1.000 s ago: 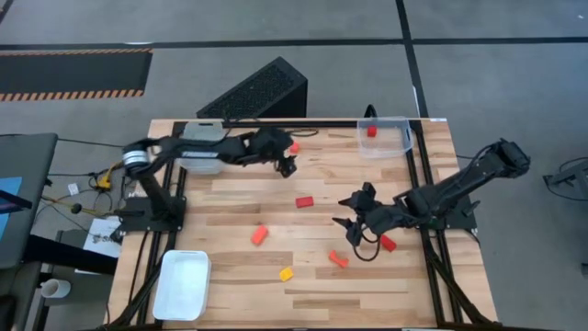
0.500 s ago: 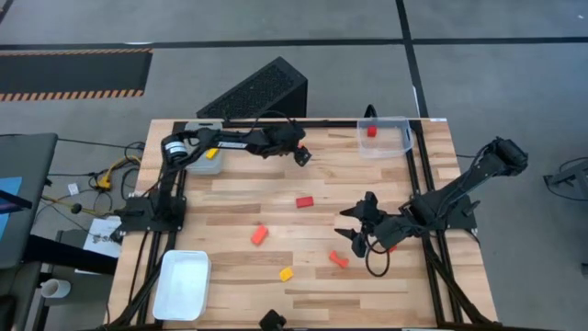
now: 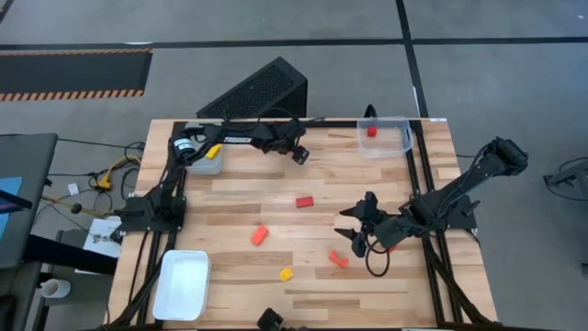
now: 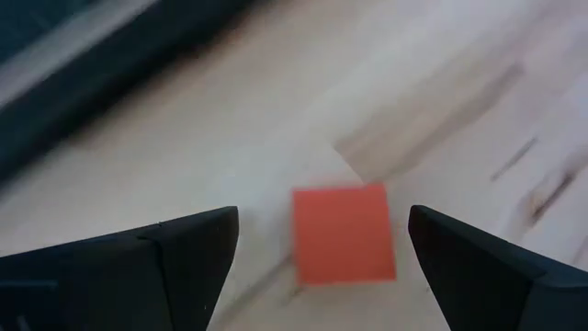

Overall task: Sort & place blocks by color
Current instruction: Put the top orange block into the white bin

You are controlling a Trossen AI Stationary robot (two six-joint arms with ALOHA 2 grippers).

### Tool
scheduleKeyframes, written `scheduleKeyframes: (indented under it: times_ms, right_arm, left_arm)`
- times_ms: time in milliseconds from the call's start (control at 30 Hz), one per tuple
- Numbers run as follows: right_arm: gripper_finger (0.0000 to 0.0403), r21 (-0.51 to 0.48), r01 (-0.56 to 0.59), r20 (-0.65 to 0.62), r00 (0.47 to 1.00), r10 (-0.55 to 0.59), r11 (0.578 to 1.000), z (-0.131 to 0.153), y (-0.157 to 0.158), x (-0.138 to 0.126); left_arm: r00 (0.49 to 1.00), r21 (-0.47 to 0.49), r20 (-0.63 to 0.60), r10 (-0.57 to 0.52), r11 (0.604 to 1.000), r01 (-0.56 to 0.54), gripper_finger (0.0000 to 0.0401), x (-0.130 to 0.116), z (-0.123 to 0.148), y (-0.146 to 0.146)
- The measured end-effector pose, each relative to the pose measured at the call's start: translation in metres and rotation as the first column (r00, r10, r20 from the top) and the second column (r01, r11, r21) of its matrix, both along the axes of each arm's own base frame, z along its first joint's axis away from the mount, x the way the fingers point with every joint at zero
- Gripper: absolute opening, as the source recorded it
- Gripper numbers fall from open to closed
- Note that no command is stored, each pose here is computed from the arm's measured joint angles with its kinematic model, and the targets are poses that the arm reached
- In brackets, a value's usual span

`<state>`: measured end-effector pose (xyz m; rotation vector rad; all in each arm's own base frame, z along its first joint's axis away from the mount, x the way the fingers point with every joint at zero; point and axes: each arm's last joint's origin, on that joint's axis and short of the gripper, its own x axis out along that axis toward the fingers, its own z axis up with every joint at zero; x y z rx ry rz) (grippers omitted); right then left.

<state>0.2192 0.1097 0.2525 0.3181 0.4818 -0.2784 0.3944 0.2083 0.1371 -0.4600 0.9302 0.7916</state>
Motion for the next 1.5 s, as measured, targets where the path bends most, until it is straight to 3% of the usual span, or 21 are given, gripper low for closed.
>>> scheduleKeyframes:
  times_ms: [333, 467, 733, 1000, 1267, 1500]
  right_arm:
    - [0.029, -0.009, -0.007, 0.002, 1.0, 0.007, 1.0, 0.0, 0.0, 0.0]
    - [0.029, -0.017, -0.013, 0.004, 1.0, 0.013, 1.0, 0.001, 0.0, 0.001]
    - [0.029, -0.028, -0.022, -0.002, 1.0, 0.022, 0.999, 0.0, 0.0, 0.0]
    - [0.029, -0.045, -0.031, -0.013, 0.999, 0.031, 0.998, 0.0, 0.0, 0.0]
    - [0.029, -0.074, -0.029, -0.068, 0.997, 0.024, 0.997, -0.004, -0.003, -0.002]
    - [0.029, -0.092, -0.03, -0.072, 0.997, 0.023, 0.995, -0.004, -0.006, -0.001]
  left_arm:
    - [1.0, -0.028, 0.019, -0.008, 1.0, 0.008, 0.0285, 0.001, -0.001, -0.001]
    - [1.0, -0.027, 0.003, -0.018, 0.999, 0.018, 0.0236, 0.0, -0.002, -0.002]
    - [0.993, 0.036, -0.11, -0.052, 0.998, 0.056, 0.0096, -0.007, 0.006, -0.005]
    - [0.961, -0.025, -0.189, -0.201, 0.98, 0.199, 0.0097, -0.006, 0.017, -0.035]
    - [0.919, 0.123, -0.304, -0.249, 0.947, 0.297, 0.0104, -0.015, 0.078, -0.097]
    - [0.905, 0.178, -0.222, -0.363, 0.898, 0.403, 0.0101, -0.051, 0.156, -0.175]
